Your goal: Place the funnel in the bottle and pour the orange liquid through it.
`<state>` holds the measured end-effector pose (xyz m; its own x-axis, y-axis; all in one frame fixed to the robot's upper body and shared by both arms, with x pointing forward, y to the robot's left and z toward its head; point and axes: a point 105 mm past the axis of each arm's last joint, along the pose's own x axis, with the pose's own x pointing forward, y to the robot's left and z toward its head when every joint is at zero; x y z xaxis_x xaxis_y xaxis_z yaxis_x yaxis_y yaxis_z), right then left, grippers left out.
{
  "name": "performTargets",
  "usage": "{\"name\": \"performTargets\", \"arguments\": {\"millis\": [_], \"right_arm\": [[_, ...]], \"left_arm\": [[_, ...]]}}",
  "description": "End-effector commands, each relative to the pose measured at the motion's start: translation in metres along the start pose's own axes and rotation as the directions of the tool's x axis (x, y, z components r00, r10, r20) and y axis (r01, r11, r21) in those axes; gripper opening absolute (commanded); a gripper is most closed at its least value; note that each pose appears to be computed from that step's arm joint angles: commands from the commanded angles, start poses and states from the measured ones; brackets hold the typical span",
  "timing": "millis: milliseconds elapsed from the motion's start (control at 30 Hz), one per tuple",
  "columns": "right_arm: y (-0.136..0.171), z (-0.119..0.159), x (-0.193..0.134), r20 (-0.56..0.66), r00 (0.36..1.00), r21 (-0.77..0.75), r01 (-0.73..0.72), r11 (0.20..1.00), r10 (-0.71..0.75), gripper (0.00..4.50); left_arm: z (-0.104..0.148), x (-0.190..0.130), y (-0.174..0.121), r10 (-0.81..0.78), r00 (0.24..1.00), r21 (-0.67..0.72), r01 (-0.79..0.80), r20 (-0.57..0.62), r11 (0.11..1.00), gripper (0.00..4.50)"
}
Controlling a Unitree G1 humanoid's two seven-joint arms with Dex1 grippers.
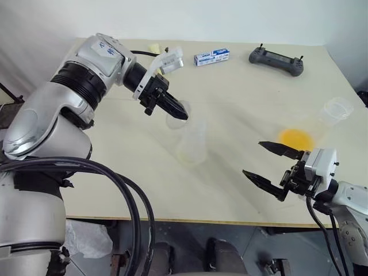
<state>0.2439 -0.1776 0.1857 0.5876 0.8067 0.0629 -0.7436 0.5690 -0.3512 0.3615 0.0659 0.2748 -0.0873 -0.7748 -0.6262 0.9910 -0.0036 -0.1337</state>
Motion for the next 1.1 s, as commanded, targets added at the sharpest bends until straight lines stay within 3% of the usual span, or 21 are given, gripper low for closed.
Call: {"name": "performTargets", "arguments": {"millis": [33, 333, 800, 1100], "right_arm": [[0.002, 0.011, 0.0, 0.037, 0.999, -0.043, 0.009, 0.999, -0.008, 4.5], [0.002, 0.009, -0.001, 0.036, 0.999, -0.041, 0.023, 0.999, -0.022, 4.5], [-0.003, 0.008, -0.003, 0.029, 0.999, -0.056, 0.046, 0.997, -0.045, 4.5], [-0.004, 0.009, -0.019, -0.011, 0.993, -0.05, 0.121, 0.991, -0.122, 4.5]], "left_arm": [[0.017, -0.005, -0.016, -0.094, 0.995, 0.068, 0.095, -0.018, 0.993, 0.04], [0.021, 0.003, -0.012, -0.074, 0.995, 0.083, 0.079, -0.07, 0.993, 0.04], [0.037, -0.007, -0.015, -0.055, 0.998, 0.109, 0.055, 0.0, 0.993, 4.35], [0.026, -0.045, -0.014, -0.042, 0.962, 0.065, 0.026, 0.268, 0.998, 4.46]]}}
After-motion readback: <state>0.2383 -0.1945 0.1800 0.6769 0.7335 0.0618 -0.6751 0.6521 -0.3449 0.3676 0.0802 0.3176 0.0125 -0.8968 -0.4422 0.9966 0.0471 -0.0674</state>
